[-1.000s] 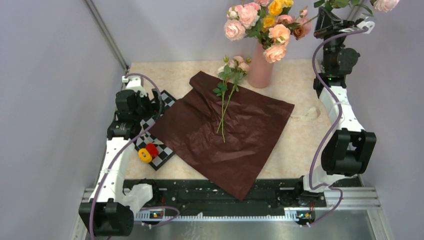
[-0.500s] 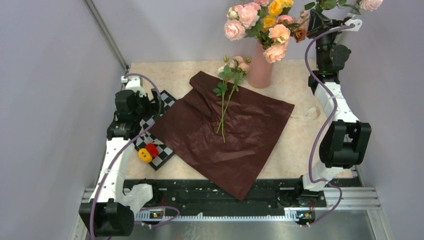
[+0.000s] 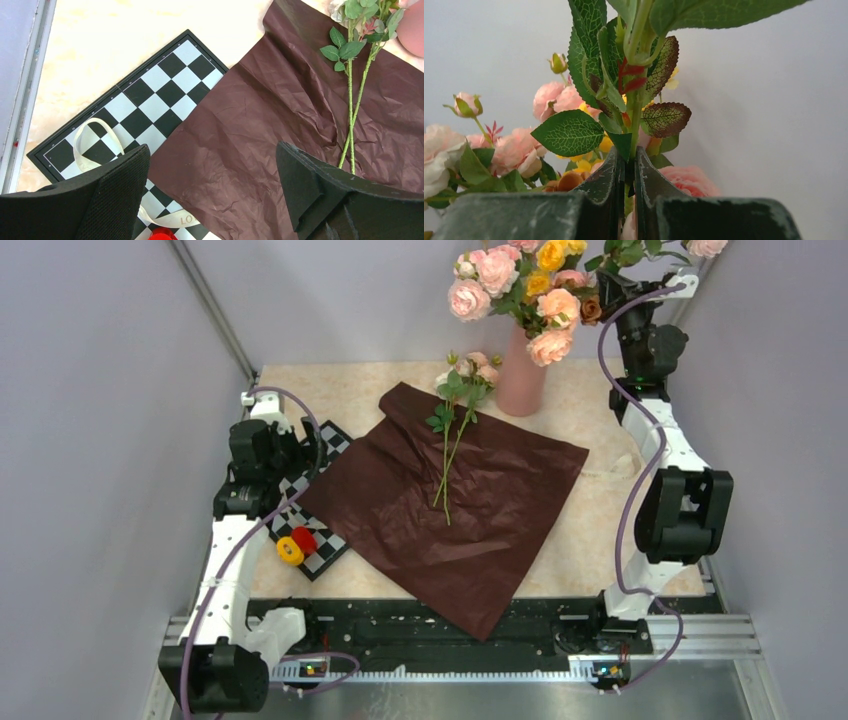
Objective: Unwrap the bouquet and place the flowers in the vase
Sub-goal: Insert the fake flower into the vase.
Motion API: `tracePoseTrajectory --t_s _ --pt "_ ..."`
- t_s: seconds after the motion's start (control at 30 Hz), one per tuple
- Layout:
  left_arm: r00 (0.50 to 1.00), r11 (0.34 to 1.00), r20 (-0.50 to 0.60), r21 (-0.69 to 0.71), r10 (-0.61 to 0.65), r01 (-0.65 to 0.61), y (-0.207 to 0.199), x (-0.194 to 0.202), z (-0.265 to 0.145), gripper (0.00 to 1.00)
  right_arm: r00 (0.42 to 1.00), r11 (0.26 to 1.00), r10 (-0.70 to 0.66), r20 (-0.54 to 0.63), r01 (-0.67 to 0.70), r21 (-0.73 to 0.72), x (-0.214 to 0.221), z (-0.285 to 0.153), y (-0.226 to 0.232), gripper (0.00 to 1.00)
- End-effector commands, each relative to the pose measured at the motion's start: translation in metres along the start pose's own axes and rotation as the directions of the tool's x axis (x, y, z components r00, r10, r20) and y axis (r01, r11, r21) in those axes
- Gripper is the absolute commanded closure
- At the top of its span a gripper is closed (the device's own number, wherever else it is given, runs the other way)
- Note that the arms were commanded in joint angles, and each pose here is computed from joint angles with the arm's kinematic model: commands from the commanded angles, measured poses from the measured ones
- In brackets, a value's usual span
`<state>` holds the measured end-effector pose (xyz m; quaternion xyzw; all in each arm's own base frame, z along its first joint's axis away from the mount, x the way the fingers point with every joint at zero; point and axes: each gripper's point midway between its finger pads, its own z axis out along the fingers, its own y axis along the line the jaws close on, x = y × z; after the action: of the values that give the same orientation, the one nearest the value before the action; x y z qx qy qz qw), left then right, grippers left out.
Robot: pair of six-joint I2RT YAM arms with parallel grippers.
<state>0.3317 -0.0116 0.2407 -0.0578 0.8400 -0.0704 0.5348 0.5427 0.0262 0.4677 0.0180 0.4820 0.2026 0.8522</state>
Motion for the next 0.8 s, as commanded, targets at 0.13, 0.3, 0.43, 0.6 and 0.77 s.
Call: tracePoseTrajectory --t_s 0.13,0.3,0.43,0.6,0.77 --pt "0.999 1.0 0.053 0.009 0.002 -0.003 0.0 -0.014 0.0 0.01 0.998 0.989 -0.04 -0.047 0.033 -0.145 0.012 0.009 0.03 1.0" --pt "0.999 1.0 0.05 0.011 0.0 -0.001 0.0 -0.013 0.001 0.01 0.994 0.987 -0.051 -0.097 0.035 -0.159 0.029 0.01 0.028 1.0" --pt "0.999 1.0 0.046 0.016 -0.001 0.0 -0.001 -0.012 0.001 0.01 0.989 0.984 -0.056 -0.137 0.032 -0.174 0.042 0.011 0.028 1.0" --pt "0.999 1.0 0.046 0.02 -0.003 0.002 -0.002 -0.013 0.001 0.01 0.983 0.983 -0.062 -0.173 0.03 -0.18 0.057 0.01 0.029 1.0" --pt "0.999 1.0 0.042 0.029 -0.006 0.004 -0.003 -0.012 0.002 0.01 0.978 0.982 -0.067 -0.198 0.029 -0.188 0.068 0.009 0.029 1.0"
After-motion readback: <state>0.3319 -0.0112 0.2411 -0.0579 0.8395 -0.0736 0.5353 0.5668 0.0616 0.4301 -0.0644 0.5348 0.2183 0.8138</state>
